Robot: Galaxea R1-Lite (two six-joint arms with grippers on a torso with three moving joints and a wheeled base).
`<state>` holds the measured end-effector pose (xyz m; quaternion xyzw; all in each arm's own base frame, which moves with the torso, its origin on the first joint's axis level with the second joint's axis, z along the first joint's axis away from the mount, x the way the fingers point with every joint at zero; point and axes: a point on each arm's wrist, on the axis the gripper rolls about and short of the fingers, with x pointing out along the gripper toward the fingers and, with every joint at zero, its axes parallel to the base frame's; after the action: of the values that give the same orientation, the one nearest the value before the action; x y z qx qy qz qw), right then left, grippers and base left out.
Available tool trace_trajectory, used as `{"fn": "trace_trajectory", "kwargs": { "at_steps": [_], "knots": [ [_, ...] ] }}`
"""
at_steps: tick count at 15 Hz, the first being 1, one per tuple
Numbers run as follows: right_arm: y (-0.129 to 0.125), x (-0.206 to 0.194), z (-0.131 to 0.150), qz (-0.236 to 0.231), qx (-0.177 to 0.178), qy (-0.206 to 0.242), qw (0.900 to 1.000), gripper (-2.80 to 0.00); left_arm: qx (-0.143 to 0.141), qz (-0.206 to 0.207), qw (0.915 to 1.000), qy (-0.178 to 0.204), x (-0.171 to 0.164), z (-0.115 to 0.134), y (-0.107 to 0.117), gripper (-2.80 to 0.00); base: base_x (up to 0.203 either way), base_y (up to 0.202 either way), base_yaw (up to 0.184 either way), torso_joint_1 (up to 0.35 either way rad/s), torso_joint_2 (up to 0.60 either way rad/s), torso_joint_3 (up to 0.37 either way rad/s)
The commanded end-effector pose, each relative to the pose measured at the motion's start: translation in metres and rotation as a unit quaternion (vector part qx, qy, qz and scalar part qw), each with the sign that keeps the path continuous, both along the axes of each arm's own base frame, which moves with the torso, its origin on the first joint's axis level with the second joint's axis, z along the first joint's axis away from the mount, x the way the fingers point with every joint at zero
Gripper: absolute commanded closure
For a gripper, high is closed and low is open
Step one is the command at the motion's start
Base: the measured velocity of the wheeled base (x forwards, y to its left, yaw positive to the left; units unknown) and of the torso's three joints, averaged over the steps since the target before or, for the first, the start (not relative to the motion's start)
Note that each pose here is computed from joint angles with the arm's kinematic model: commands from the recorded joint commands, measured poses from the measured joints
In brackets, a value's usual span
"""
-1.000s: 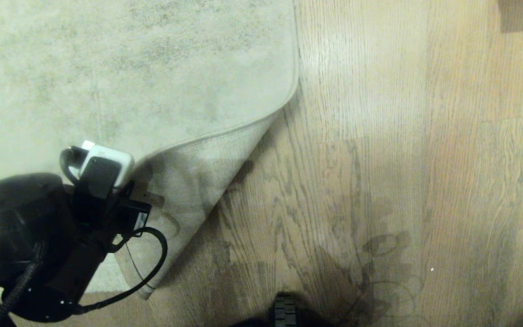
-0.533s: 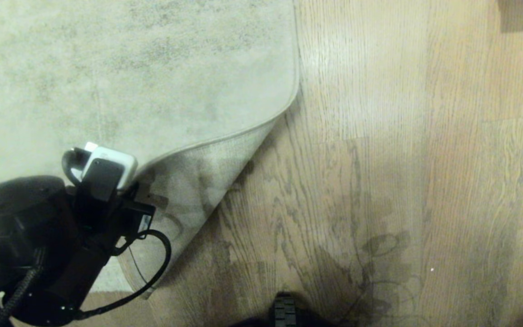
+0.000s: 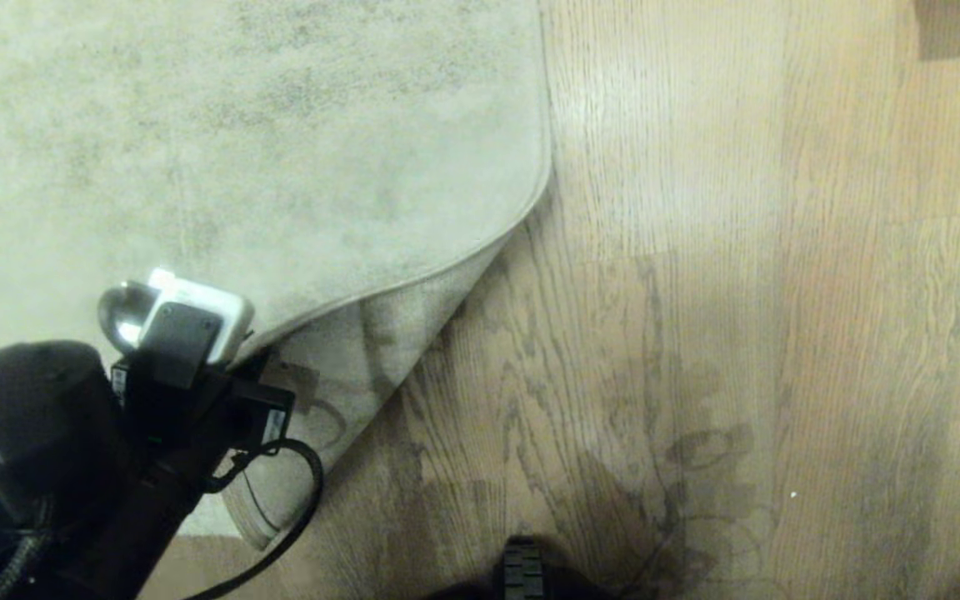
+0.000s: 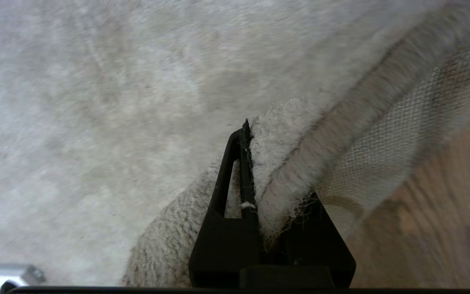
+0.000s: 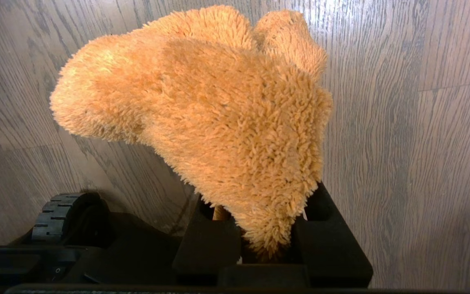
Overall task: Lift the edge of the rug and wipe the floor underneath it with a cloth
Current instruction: Lay down the carpet
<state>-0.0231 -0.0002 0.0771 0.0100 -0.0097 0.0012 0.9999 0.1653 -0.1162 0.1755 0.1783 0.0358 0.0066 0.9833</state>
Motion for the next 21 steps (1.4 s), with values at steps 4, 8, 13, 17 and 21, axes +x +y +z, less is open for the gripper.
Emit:
{"fn": "trace_trajectory", "kwargs": {
  "at_steps": [4,8,13,17,21],
  "knots": [
    [0.0,0.0,0.0,0.0,0.0,0.001,1.0,0.0,-0.011,-0.012,0.9998,-0.012,-0.007,0.005,0.0,0.0,0.0,0.0,0.0,0.0,0.0,0.0],
    [0.0,0.0,0.0,0.0,0.0,0.002,1.0,0.0,-0.015,-0.011,0.9998,-0.011,-0.016,0.002,0.008,0.0,0.0,0.0,0.0,0.0,0.0,0.0],
    [0.0,0.0,0.0,0.0,0.0,0.001,1.0,0.0,-0.02,-0.01,0.9997,-0.009,-0.02,0.0,0.011,-2.8,0.0,0.0,0.0,0.0,0.0,0.0],
    [0.0,0.0,0.0,0.0,0.0,0.002,1.0,0.0,-0.023,-0.012,0.9996,-0.012,-0.021,0.001,0.012,-2.8,0.0,0.0,0.0,0.0,0.0,0.0],
    [0.0,0.0,0.0,0.0,0.0,0.001,1.0,0.0,-0.031,-0.022,0.999,-0.021,-0.026,0.006,0.011,-2.8,0.0,0.0,0.0,0.0,0.0,0.0]
  ]
}}
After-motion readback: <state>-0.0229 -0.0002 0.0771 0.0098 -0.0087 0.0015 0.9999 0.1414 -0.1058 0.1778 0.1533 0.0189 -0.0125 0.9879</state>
